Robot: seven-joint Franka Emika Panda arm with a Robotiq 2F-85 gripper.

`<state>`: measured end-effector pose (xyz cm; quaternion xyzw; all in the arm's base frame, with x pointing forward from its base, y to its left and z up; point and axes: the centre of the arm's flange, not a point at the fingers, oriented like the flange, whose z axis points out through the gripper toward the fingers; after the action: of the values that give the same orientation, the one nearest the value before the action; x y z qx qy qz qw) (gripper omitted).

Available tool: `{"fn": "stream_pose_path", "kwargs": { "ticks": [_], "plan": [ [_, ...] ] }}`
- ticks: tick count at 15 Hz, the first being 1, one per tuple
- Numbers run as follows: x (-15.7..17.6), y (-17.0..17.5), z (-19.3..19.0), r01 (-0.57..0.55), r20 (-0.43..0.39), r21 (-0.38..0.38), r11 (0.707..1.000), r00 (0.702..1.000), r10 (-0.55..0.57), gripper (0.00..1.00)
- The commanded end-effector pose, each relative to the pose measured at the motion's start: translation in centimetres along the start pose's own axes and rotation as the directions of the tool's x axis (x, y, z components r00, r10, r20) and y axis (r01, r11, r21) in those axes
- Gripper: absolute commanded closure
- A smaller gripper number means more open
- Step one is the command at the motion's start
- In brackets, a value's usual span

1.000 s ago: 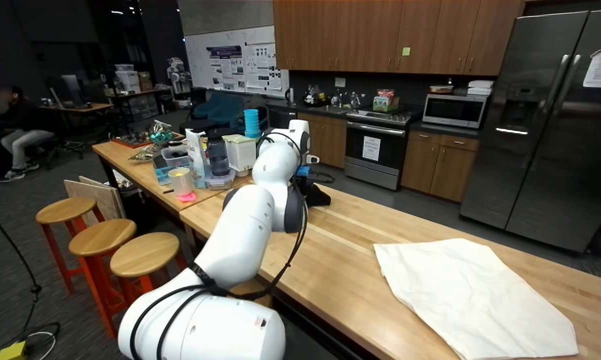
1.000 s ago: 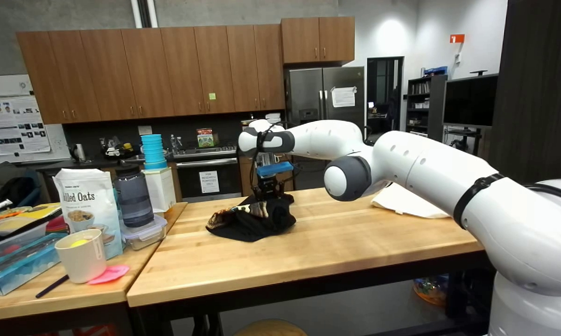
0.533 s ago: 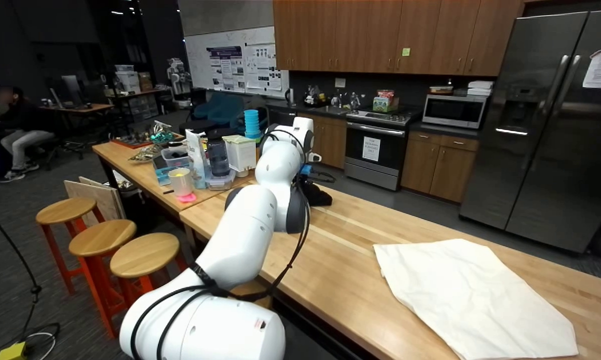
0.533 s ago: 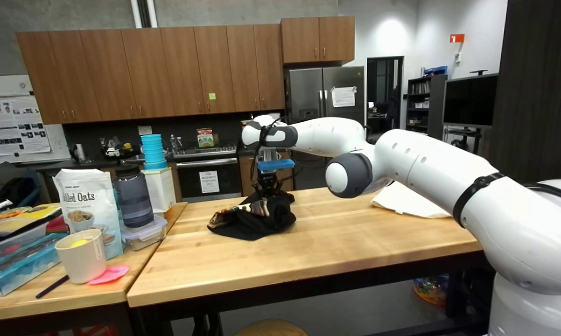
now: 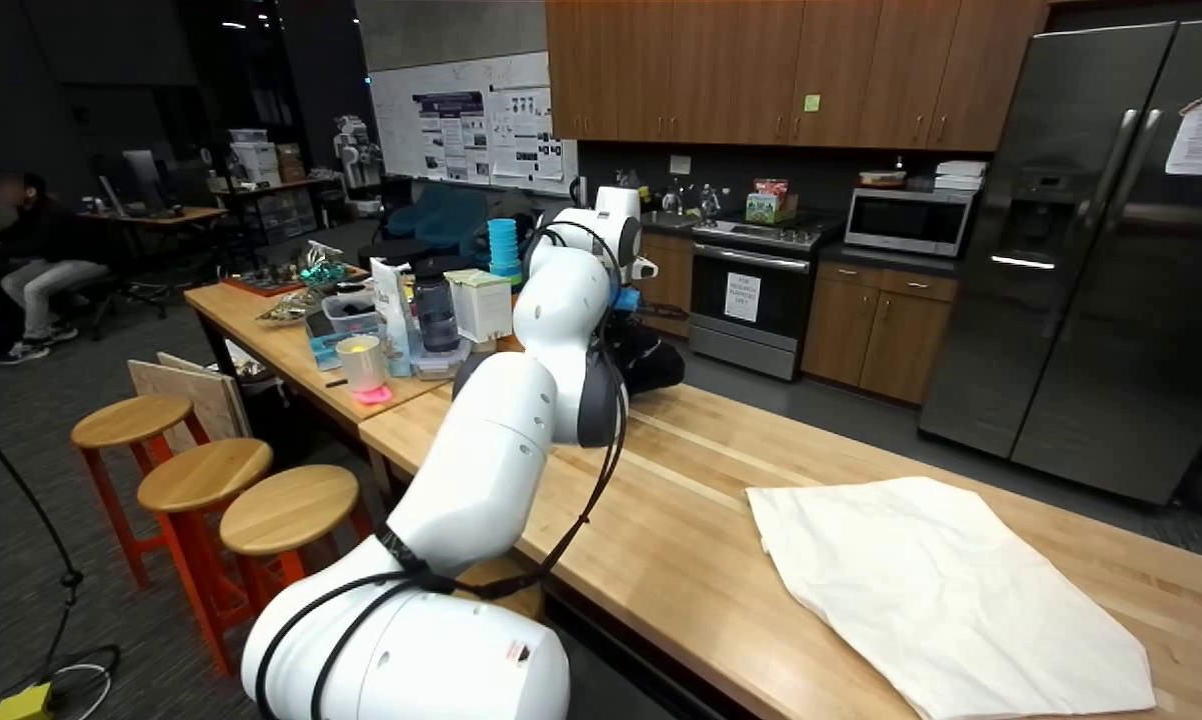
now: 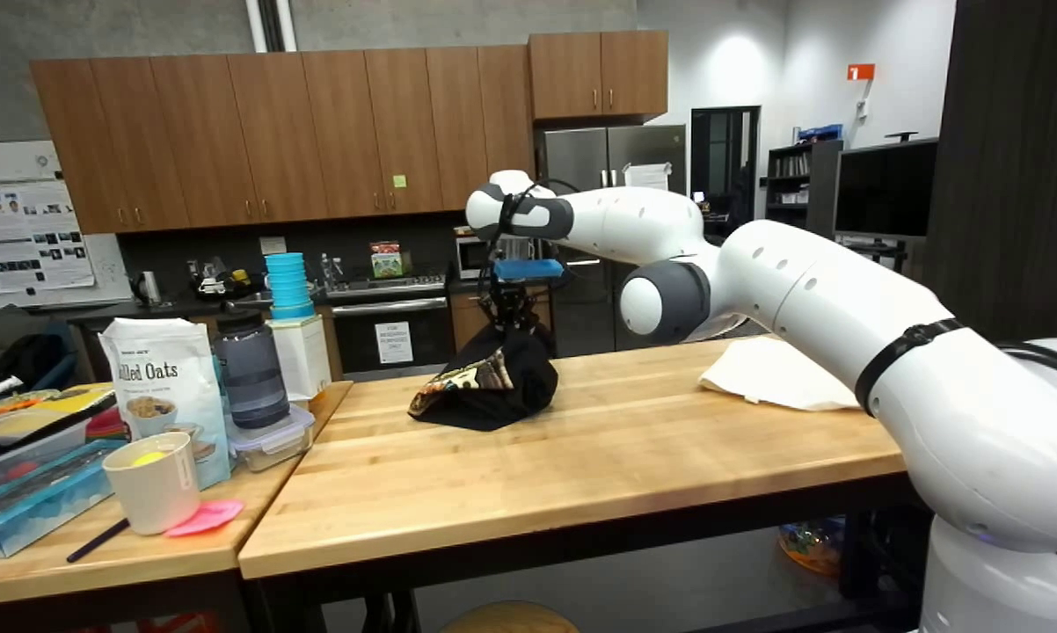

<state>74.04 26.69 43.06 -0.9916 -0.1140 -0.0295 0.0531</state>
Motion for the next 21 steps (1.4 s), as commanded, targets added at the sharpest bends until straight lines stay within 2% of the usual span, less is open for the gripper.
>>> {"fn": "stream_pose_path", "kwargs": {
  "ticks": [1,5,8,12,15,16,17,18,21],
  "plan": [
    [-5.9,0.4,-2.9,0.101,-0.039,0.035,0.994,0.994,-0.099,0.96],
    [-6.1,-1.5,-3.8,0.245,-0.030,0.101,0.964,0.970,-0.243,0.96],
    [-6.3,-3.2,-3.3,0.332,-0.022,0.235,0.913,0.941,-0.337,0.96],
    [-7.4,-5.3,-2.2,0.392,0.026,0.399,0.829,0.899,-0.437,0.96],
    [-8.5,-6.0,-1.4,0.392,0.106,0.453,0.801,0.868,-0.484,0.96],
    [-9.0,-6.2,-1.0,0.398,0.137,0.442,0.804,0.856,-0.499,0.60],
    [-9.3,-6.2,-0.9,0.402,0.162,0.432,0.807,0.846,-0.508,0.59],
    [-9.6,-6.4,-0.8,0.410,0.180,0.426,0.807,0.836,-0.519,0.54],
    [-10.0,-6.9,-1.4,0.440,0.197,0.402,0.803,0.814,-0.546,0.35]
  ]
}}
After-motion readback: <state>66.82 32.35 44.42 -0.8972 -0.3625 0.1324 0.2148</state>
